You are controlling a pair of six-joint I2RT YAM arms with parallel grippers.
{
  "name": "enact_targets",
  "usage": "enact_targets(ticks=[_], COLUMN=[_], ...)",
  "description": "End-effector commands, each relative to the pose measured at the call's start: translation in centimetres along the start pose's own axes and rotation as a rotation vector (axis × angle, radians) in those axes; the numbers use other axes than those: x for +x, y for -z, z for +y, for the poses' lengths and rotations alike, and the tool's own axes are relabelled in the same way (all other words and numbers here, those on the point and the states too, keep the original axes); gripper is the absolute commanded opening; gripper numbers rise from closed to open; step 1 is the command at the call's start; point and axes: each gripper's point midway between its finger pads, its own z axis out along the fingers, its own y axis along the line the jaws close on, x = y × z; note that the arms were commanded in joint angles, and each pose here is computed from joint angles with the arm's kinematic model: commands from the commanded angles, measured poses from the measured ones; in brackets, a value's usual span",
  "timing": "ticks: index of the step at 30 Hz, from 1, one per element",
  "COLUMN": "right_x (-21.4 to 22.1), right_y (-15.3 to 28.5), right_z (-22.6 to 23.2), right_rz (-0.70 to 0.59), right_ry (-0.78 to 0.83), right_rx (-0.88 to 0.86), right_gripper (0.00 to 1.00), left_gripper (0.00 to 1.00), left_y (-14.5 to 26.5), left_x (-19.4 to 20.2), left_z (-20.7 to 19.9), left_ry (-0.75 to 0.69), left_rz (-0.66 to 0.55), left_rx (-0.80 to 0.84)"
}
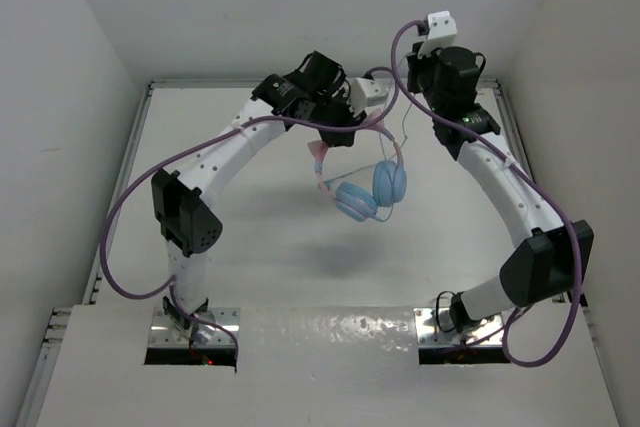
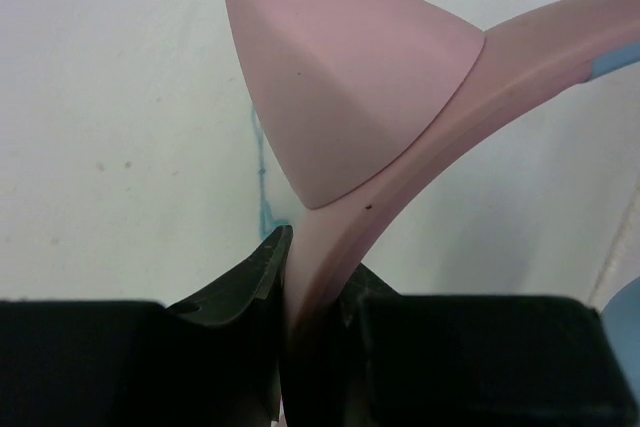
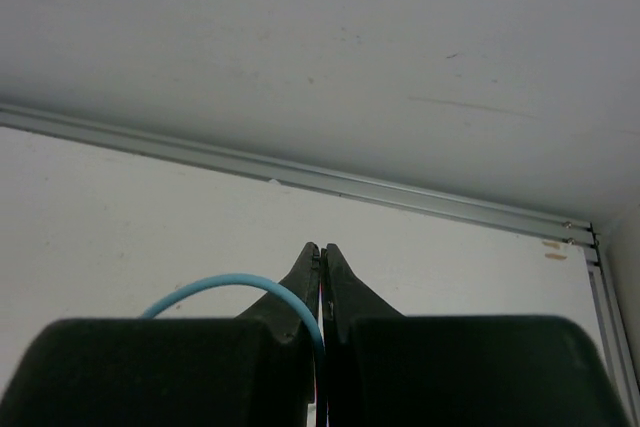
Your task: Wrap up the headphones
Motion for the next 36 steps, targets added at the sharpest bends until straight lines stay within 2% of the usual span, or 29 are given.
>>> enact_targets(ticks=[1, 5, 7, 11, 16, 20, 23, 28, 33, 35, 36], right_x=[-4.0, -7.7, -7.8, -4.6, -1.5, -1.0, -1.3, -2.1, -0.4, -1.3, -0.4], right_y=[2.3, 6.0, 6.8, 7.2, 7.4, 7.4, 6.9, 4.6, 1.1, 0.2, -0.7], right_z=[1.8, 1.9, 1.2, 0.0, 2.1, 4.6, 5.6, 4.6, 2.7, 1.9, 1.0], right_rz=[-0.118, -0.201, -0.184, 0.007, 0.135, 0.150, 0.153, 0.168, 0.257, 0.255, 0.282], right_ry=[-0.030, -0.012, -0.010, 0.058, 0.171, 0.201, 0.218, 0.322, 0.541, 0.534, 0.525], right_rx=[-0.041, 0.028, 0.059, 0.116, 0.019, -0.082, -0.120, -0.054, 0.054, 0.083, 0.095], right_gripper=[0.00, 0.00, 0.00, 0.00, 0.00, 0.00, 0.00, 0.00, 0.00, 0.00, 0.00], left_gripper=[0.00, 0.00, 0.00, 0.00, 0.00, 0.00, 0.00, 0.00, 0.00, 0.00, 0.00], left_y=[1.0, 0.2, 0.4, 2.4, 3.1, 2.6, 2.1, 1.5, 2.1, 2.4, 2.6], left_x=[-0.1, 2.2, 2.7, 3.3, 2.4, 2.6, 2.2, 1.1, -0.2, -0.5, -0.7], left_z=[3.7, 6.5, 7.8, 11.3, 11.8, 11.6, 10.7, 8.0, 6.3, 5.7, 5.6], left_ry=[0.118, 0.295, 0.376, 0.464, 0.408, 0.402, 0.343, 0.200, 0.065, 0.007, -0.014], left_rz=[-0.015, 0.022, 0.008, -0.022, -0.035, -0.029, -0.024, -0.027, -0.041, -0.042, -0.047], left_rx=[-0.231, -0.339, -0.366, -0.501, -0.509, -0.484, -0.422, -0.281, -0.197, -0.168, -0.160])
